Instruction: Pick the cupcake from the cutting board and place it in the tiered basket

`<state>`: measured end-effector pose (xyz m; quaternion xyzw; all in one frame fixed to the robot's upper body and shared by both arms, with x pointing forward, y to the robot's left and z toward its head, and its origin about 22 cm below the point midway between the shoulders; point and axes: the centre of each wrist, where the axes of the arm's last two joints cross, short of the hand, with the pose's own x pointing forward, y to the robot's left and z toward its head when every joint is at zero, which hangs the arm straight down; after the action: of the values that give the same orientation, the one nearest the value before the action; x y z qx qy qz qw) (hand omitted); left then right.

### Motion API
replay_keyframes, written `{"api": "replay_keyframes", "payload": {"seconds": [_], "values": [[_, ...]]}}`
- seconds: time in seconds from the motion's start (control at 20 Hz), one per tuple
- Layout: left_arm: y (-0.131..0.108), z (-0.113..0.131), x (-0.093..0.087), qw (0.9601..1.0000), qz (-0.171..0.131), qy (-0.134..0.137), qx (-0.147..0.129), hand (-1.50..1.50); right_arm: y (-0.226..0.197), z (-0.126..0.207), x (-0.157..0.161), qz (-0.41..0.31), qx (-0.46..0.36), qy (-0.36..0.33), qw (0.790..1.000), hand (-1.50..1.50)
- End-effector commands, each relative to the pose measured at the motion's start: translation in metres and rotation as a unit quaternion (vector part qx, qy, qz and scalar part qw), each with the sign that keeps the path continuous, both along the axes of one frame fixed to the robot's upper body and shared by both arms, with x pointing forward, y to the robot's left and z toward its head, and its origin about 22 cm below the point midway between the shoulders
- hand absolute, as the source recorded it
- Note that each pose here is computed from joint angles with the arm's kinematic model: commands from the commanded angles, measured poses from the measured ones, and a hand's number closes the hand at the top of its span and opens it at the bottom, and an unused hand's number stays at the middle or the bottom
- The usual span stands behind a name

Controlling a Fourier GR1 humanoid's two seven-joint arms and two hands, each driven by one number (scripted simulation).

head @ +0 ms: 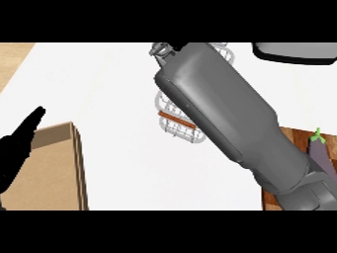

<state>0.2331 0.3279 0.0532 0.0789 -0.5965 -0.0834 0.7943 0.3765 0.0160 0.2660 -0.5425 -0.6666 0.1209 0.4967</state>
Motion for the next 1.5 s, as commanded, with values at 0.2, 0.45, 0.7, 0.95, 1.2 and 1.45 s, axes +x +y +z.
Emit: {"api": "replay_keyframes", "payload": {"seconds": [0.2,0.45,0.7,0.95,1.2,1.45], "values": [[0.013,-0.035,-0.015,0.9984,0.046,0.034,0.008,0.0,0.016,-0.012,0.028,-0.119,-0.198,0.091,0.969,1.5],[0.019,-0.038,-0.023,0.998,0.055,0.031,0.0,0.0,0.025,0.016,0.033,-0.101,-0.275,0.128,0.948,1.5],[0.018,-0.043,-0.018,0.9977,0.061,0.028,0.012,0.0,0.025,0.033,0.035,-0.074,-0.291,0.136,0.944,1.5],[0.025,-0.039,-0.023,0.9976,0.062,0.03,0.009,0.0,0.014,0.019,0.047,-0.066,-0.323,0.19,0.925,1.5],[0.022,-0.043,-0.022,0.9974,0.063,0.034,0.011,0.0,0.012,0.02,0.051,-0.086,-0.241,0.272,0.928,1.5],[0.023,-0.045,-0.02,0.9975,0.064,0.026,0.011,0.0,-0.006,-0.001,0.065,-0.122,-0.203,0.378,0.895,-1.5]]}}
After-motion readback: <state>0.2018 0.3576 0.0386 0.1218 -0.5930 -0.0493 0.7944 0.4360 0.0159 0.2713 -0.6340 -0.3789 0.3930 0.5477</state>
